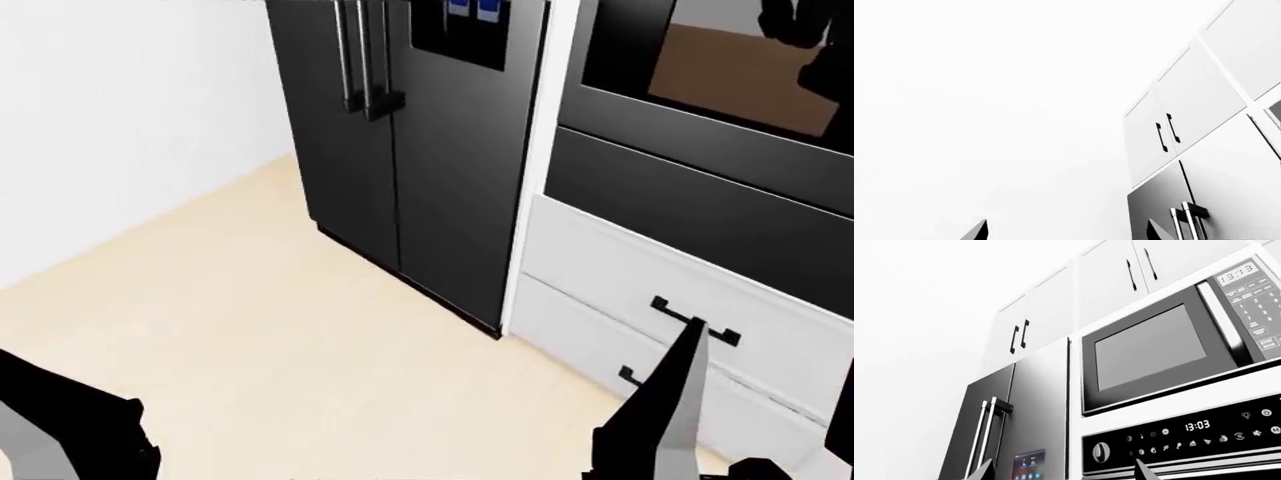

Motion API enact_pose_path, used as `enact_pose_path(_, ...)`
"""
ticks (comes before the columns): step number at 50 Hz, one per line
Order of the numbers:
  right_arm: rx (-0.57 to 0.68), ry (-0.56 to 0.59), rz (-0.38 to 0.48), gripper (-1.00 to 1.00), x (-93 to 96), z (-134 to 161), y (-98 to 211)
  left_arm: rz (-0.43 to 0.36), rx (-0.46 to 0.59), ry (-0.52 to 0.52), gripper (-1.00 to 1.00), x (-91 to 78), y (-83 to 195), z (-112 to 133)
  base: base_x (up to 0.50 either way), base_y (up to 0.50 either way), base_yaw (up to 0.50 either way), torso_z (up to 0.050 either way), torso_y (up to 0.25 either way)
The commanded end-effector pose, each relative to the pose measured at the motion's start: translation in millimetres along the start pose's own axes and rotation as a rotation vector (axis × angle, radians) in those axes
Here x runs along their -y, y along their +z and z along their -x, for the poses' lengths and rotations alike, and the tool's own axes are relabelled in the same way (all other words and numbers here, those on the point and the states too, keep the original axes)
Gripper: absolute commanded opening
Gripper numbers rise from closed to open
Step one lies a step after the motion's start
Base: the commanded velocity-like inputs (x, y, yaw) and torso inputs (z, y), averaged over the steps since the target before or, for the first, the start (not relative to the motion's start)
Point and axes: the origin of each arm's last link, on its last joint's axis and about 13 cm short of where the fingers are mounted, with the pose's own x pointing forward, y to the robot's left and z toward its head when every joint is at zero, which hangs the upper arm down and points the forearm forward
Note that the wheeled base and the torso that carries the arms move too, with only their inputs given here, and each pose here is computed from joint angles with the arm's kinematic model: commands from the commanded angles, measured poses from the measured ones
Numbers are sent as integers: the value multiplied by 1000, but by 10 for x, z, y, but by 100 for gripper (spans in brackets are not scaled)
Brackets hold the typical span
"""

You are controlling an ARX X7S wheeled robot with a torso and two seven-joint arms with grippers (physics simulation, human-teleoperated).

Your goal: Open the oven door

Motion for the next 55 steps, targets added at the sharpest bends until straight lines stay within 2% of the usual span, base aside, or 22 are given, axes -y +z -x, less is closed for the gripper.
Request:
enact_pose_path(1, -1, -1, -2, 100, 3, -5, -4, -1, 0, 1, 100, 1, -4, -3, 0, 0, 500, 0, 0)
enact_pose_path(55, 1, 0, -6, 100, 0, 1, 4, 0, -1, 0, 100, 2, -4, -1, 0, 0, 500, 0, 0)
